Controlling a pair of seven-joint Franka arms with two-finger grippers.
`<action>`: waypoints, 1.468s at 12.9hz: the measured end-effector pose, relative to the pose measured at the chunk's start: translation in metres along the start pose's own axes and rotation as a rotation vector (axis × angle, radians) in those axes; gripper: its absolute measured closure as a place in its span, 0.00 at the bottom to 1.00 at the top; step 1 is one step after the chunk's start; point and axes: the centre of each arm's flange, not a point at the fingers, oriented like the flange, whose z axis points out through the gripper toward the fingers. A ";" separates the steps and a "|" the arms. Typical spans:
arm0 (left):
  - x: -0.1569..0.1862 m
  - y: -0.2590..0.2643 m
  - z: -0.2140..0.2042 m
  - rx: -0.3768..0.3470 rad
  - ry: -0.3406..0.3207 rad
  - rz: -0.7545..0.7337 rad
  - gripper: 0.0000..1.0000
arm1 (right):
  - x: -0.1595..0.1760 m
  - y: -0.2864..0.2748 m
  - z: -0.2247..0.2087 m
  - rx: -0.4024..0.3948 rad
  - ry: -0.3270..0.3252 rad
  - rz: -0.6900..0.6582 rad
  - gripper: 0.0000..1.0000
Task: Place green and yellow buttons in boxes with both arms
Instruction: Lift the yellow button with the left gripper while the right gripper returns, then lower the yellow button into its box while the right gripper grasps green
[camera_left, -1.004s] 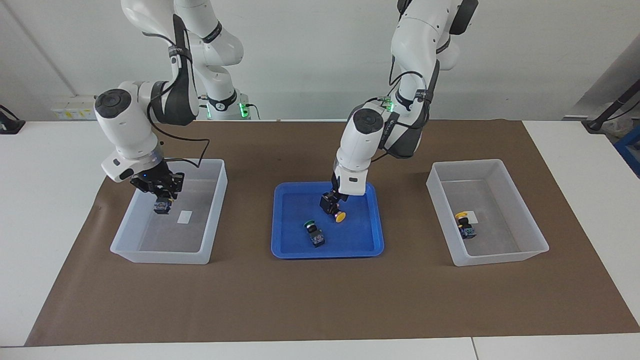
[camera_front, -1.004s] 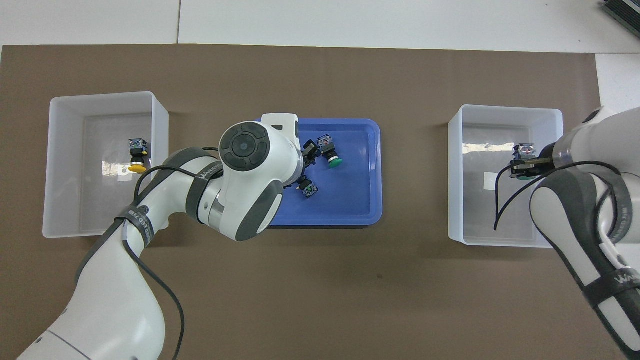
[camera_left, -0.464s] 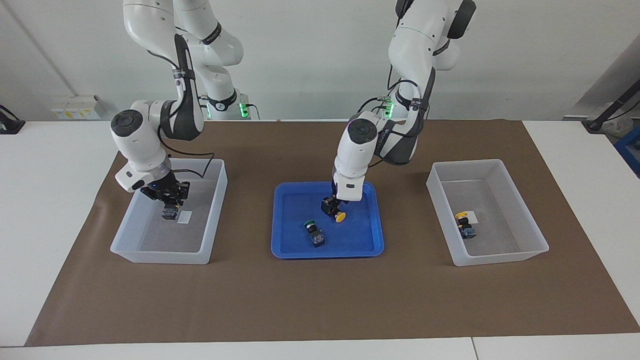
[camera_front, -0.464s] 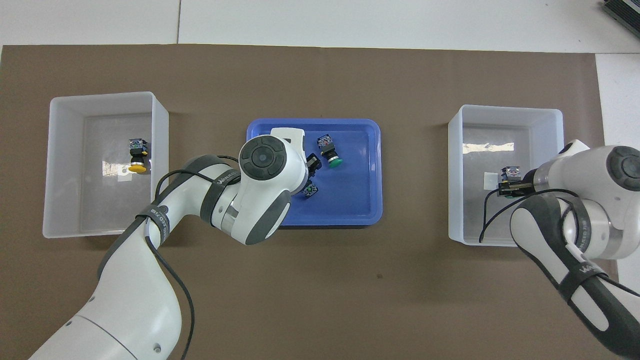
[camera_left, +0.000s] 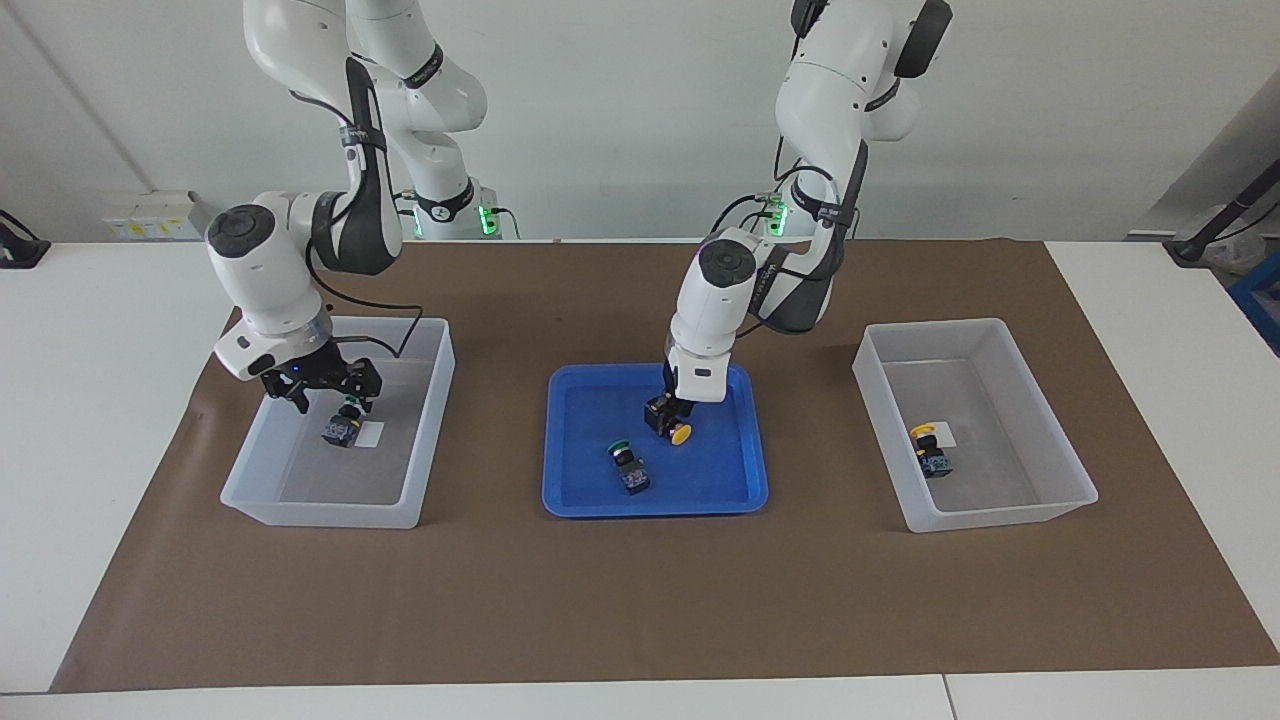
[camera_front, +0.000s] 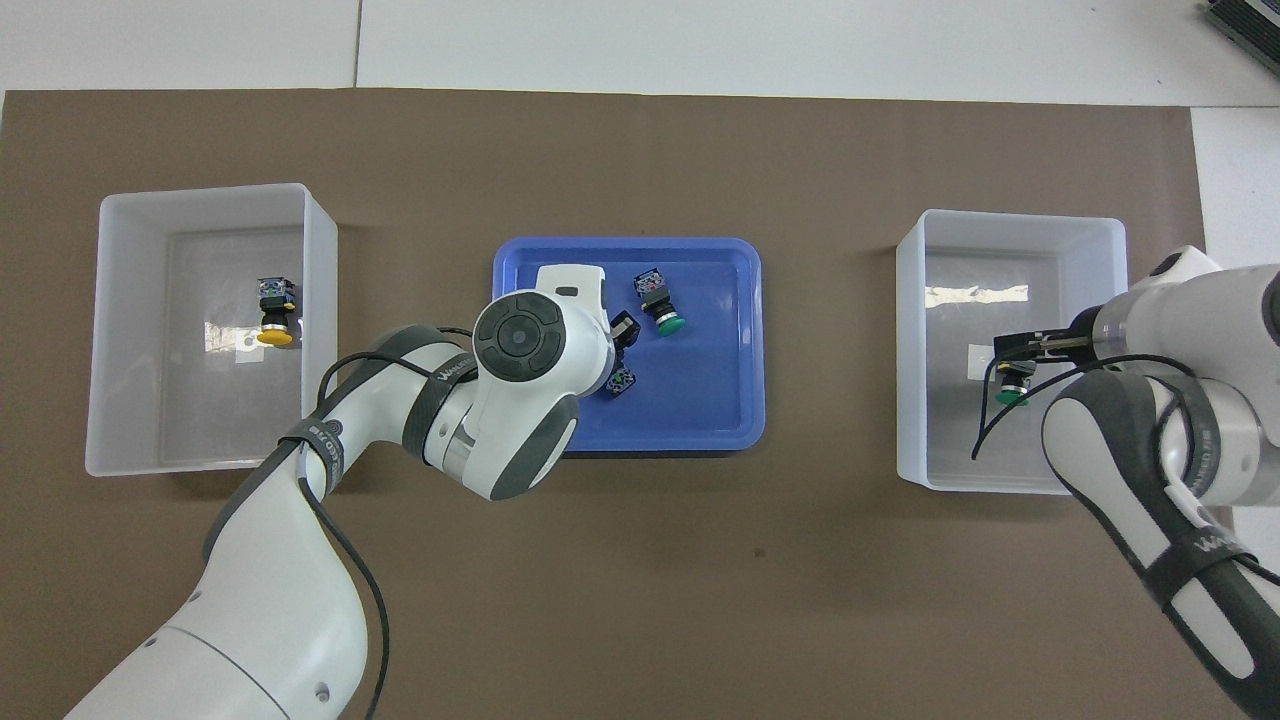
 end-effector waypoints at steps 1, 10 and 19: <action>0.000 0.000 0.000 -0.002 0.001 -0.001 0.55 | 0.004 -0.003 -0.024 -0.001 0.010 0.006 0.00; 0.026 0.032 -0.055 0.071 0.033 0.011 0.58 | 0.030 -0.086 -0.183 0.010 0.029 -0.063 0.00; 0.223 -0.050 -0.195 0.212 -0.037 0.314 0.58 | 0.075 -0.325 -0.064 0.154 0.091 -0.186 0.00</action>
